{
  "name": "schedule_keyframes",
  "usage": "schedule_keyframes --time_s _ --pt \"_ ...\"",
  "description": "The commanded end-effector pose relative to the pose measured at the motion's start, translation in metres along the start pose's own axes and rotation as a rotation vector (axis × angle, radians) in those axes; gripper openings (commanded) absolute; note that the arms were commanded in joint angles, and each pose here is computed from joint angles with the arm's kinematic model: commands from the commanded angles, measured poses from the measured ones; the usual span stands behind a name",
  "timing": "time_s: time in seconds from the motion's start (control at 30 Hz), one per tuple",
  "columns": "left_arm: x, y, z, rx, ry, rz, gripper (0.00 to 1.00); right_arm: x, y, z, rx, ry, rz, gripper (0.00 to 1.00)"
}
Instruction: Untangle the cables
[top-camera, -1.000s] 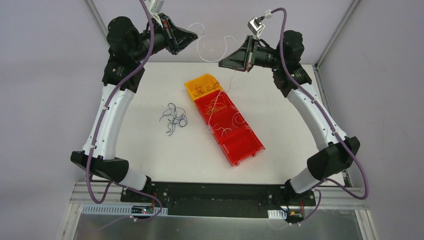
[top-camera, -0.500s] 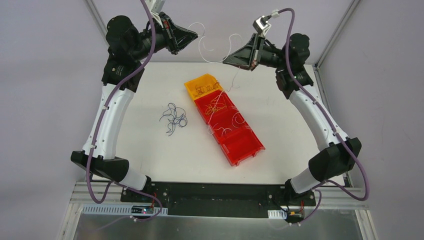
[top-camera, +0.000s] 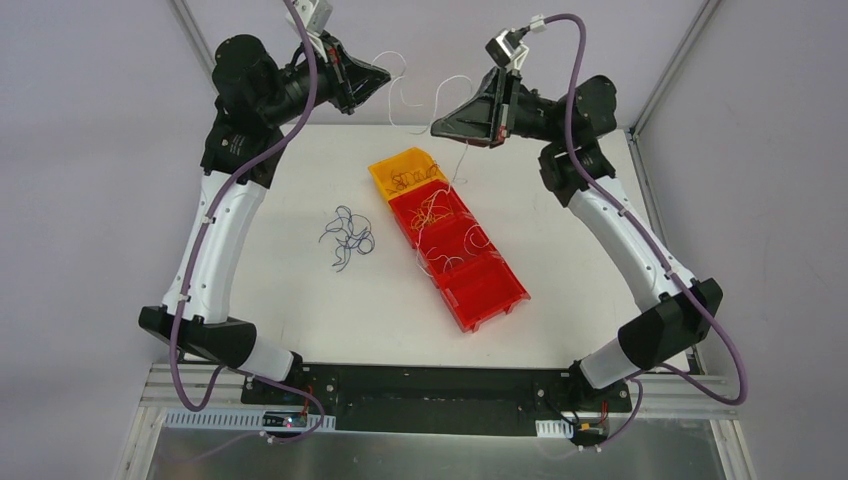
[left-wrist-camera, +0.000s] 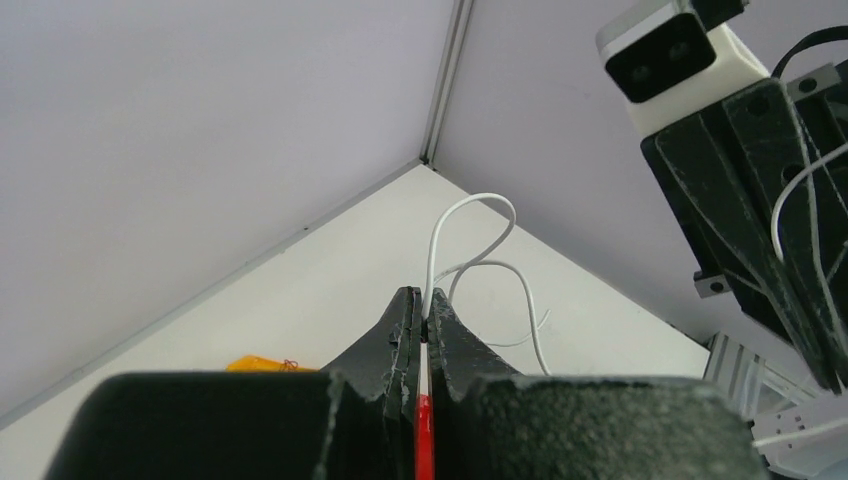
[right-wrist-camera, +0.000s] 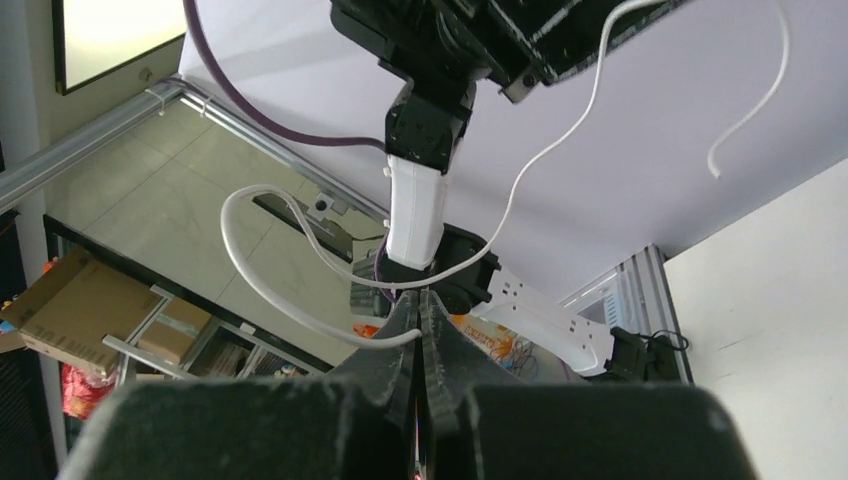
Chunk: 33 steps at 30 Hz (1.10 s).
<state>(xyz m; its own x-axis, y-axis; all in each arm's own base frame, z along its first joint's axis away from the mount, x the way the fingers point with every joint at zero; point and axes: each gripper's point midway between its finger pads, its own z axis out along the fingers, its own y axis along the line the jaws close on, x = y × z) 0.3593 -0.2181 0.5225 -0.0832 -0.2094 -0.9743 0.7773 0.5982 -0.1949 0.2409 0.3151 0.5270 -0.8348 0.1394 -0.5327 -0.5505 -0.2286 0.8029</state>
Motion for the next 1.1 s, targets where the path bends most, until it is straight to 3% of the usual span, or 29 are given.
schedule_keyframes --time_s 0.0,0.13,0.23,0.33,0.5,0.67,0.87,1.07 --pt "-0.017 -0.012 -0.014 -0.012 -0.046 0.065 0.0 0.02 0.002 0.003 -0.033 0.034 -0.007 0.0" --pt "-0.004 -0.01 -0.018 -0.024 -0.021 0.06 0.0 0.05 -0.059 0.004 0.074 0.084 0.056 0.0" --pt "-0.004 -0.01 -0.022 -0.035 -0.022 0.078 0.0 0.075 -0.067 0.015 0.064 0.141 0.083 0.0" --pt "-0.01 -0.006 -0.027 -0.075 -0.034 0.096 0.0 0.096 -0.041 0.035 -0.01 0.223 0.089 0.0" --pt "-0.036 0.012 -0.048 -0.253 -0.107 0.17 0.0 0.102 0.044 0.055 -0.243 0.286 0.024 0.0" --pt "-0.051 0.015 -0.063 -0.327 -0.128 0.23 0.0 0.082 0.059 0.048 -0.258 0.263 -0.038 0.0" --pt "-0.049 -0.003 -0.052 -0.206 -0.113 0.212 0.0 0.033 0.033 0.018 -0.123 0.14 -0.101 0.0" --pt "-0.087 -0.019 -0.041 -0.13 -0.2 0.227 0.0 -0.027 0.005 -0.018 0.055 0.0 -0.209 0.0"
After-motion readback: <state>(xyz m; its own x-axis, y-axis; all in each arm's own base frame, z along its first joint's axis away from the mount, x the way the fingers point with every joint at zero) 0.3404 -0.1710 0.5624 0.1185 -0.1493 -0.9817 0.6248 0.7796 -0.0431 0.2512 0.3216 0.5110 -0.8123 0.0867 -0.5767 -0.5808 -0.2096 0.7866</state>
